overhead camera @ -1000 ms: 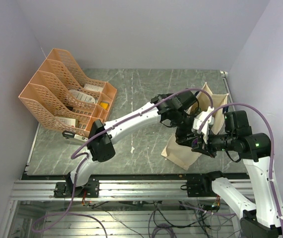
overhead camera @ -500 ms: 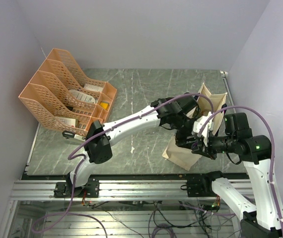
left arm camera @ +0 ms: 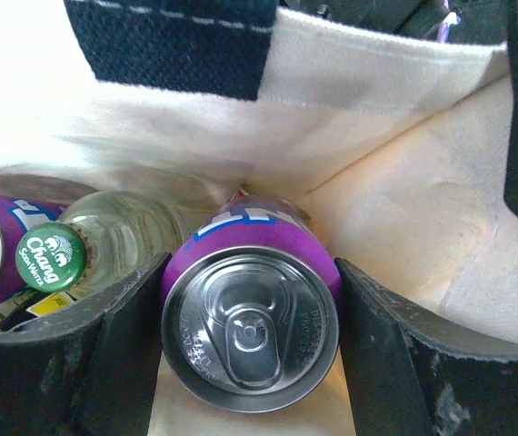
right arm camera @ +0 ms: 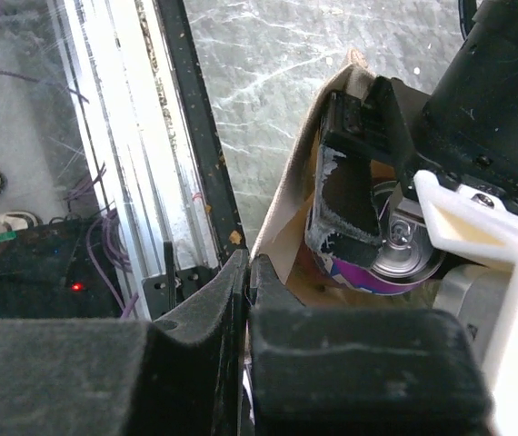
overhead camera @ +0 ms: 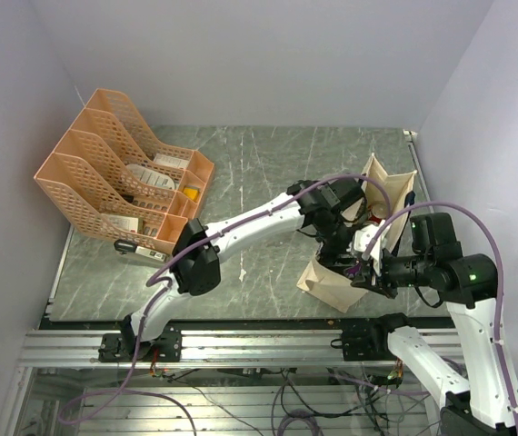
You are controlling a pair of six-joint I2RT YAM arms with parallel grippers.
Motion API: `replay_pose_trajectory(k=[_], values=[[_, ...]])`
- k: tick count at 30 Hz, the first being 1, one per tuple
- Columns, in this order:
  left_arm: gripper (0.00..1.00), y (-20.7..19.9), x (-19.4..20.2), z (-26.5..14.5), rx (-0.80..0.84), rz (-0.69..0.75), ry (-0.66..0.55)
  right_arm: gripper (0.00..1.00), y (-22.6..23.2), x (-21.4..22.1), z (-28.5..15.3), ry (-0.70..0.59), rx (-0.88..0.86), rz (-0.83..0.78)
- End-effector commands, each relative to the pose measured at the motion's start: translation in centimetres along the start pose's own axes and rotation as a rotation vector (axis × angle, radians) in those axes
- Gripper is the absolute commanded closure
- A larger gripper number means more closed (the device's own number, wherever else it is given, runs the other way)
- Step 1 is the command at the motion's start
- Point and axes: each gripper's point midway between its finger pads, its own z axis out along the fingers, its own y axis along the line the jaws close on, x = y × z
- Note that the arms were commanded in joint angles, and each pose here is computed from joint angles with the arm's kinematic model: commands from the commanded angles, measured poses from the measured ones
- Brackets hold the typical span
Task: Place the beverage into the canvas bag
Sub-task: Place the drink in the canvas bag.
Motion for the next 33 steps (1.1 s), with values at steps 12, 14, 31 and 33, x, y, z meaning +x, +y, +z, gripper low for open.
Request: replay_pose_trajectory(k=[12,14,31,33], values=[[0.59,-5.5,2.3,2.7,0.223,0.131,0.094,1.00,-1.9,-1.7,-0.4,-0.047,0.080,-0.042],[0.54,-5.0,1.7,2.4,0.193,0.132,0.090,1.00,-2.0,-1.7,-0.4,-0.045,0.082,-0.038],[0.01,-1.2,-4.4,-1.8,-0.064,0.188,-0.045,1.00,-1.2,-2.3,-1.2,-0.075,0.100,-0.087],[0.01,-1.2,-5.0,-2.3,-0.079,0.188,-0.064,1.00,-0.8,-2.5,-1.3,-0.092,0.099,-0.106]])
